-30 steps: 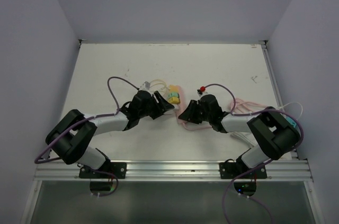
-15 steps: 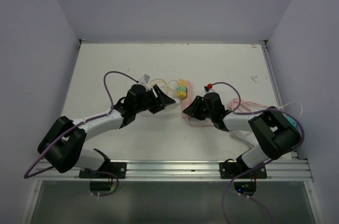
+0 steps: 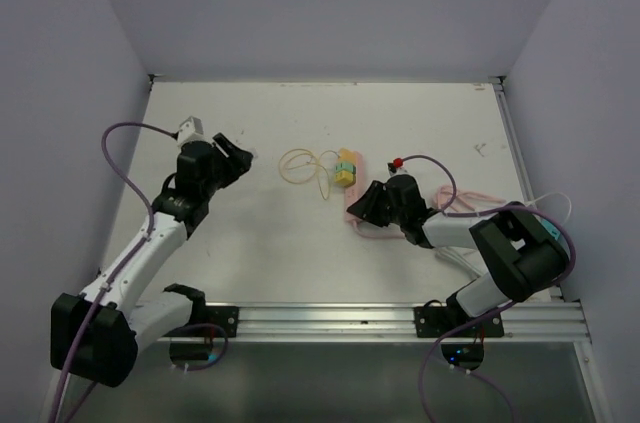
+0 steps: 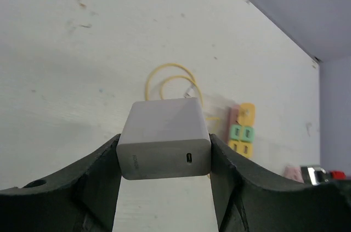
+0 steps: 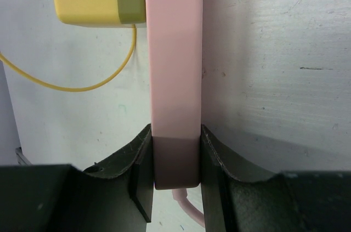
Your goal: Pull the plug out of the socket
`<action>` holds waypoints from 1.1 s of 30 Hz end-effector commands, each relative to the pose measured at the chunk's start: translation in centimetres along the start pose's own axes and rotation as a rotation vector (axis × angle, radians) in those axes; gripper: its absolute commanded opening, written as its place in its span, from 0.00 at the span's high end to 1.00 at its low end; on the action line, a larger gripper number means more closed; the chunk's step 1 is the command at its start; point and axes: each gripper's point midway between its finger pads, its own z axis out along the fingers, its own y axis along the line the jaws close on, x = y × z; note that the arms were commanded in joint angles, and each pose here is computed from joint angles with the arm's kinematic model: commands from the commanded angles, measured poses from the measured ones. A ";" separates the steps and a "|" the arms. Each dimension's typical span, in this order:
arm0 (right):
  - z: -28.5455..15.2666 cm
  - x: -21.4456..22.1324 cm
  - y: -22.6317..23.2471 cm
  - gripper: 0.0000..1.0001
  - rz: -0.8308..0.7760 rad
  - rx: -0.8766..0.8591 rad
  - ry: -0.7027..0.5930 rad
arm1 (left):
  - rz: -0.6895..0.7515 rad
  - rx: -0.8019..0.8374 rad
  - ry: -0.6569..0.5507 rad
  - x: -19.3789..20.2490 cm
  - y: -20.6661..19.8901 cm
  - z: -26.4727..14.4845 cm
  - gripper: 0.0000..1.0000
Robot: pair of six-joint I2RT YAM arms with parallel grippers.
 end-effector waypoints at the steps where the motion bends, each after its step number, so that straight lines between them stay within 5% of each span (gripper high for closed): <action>1: -2.0 5.3 -9.5 1.00 -0.016 0.333 0.161 | 0.054 -0.227 -0.161 -3.8 5.8 0.9 1.00; 18: -1.1 5.3 -7.0 1.00 -0.085 0.198 0.209 | 0.067 -0.535 -0.277 -12.5 15.6 11.9 1.00; 24: -1.0 5.1 -6.8 1.00 -0.105 0.188 0.209 | 0.124 -0.602 -0.182 -10.8 18.1 14.9 1.00; 26: -1.0 5.2 -6.7 1.00 -0.108 0.184 0.212 | 0.111 -0.604 -0.158 -9.8 18.6 15.0 0.95; 33: -1.2 5.7 -6.2 1.00 -0.108 0.154 0.241 | 0.063 -0.595 -0.072 -6.0 19.6 13.9 0.51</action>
